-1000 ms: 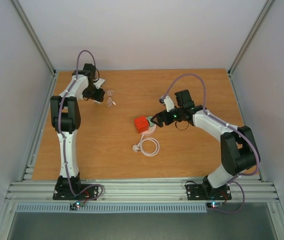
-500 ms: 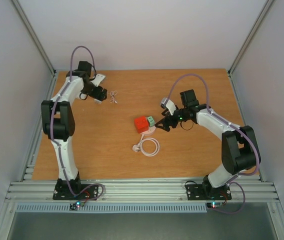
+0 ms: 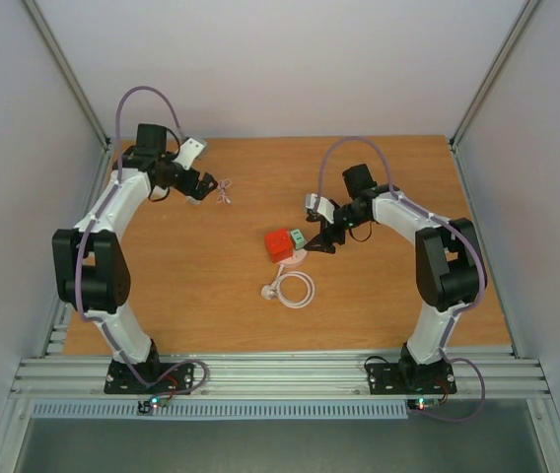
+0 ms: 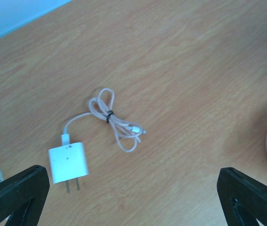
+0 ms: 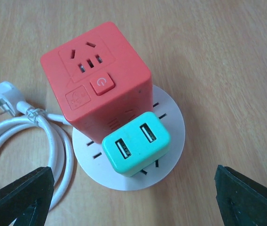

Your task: Pull the plug off the socket

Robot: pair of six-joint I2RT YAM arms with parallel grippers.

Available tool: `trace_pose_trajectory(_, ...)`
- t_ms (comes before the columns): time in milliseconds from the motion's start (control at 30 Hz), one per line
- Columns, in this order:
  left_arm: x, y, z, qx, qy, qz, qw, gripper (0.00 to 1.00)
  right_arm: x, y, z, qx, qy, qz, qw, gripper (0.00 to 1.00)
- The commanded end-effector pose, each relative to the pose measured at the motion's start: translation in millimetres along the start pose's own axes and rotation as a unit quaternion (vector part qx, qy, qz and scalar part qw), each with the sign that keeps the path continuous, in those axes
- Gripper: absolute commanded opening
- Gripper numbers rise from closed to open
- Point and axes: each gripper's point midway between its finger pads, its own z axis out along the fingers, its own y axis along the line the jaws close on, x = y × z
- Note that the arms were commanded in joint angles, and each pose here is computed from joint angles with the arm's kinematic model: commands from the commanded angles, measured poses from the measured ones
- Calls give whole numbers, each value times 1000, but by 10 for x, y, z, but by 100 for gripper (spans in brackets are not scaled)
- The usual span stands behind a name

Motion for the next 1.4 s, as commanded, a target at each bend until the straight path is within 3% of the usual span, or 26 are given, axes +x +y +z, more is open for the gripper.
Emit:
trace_pose_trajectory(0,-344,-159,-276,18,-96,30,995,100,-32,41,24,-30,-1,-58,998,95)
trace_pose_trajectory(200,-400,-335,-409,50,-119,46,991,100,-33,0,129,-47,3,-79,996,94)
trace_pose_trajectory(533,-379,-408,-552,32,-168,31,985,100,-30,-68,268,-63,16,-111,992,88)
trace_pose_trajectory(700,-299,-506,-535,59,-158,29,985,100,-32,-26,340,-73,20,-127,989,85)
trace_pose_trajectory(867,-173,-609,-464,95,-129,28,987,100,-33,-9,396,-83,25,-133,987,69)
trace_pose_trajectory(1100,-46,-769,-479,119,-134,63,982,100,9,24,457,-91,32,-133,986,53)
trace_pose_trajectory(1367,307,-1274,-405,196,-117,158,961,98,14,172,489,-95,25,-110,989,36)
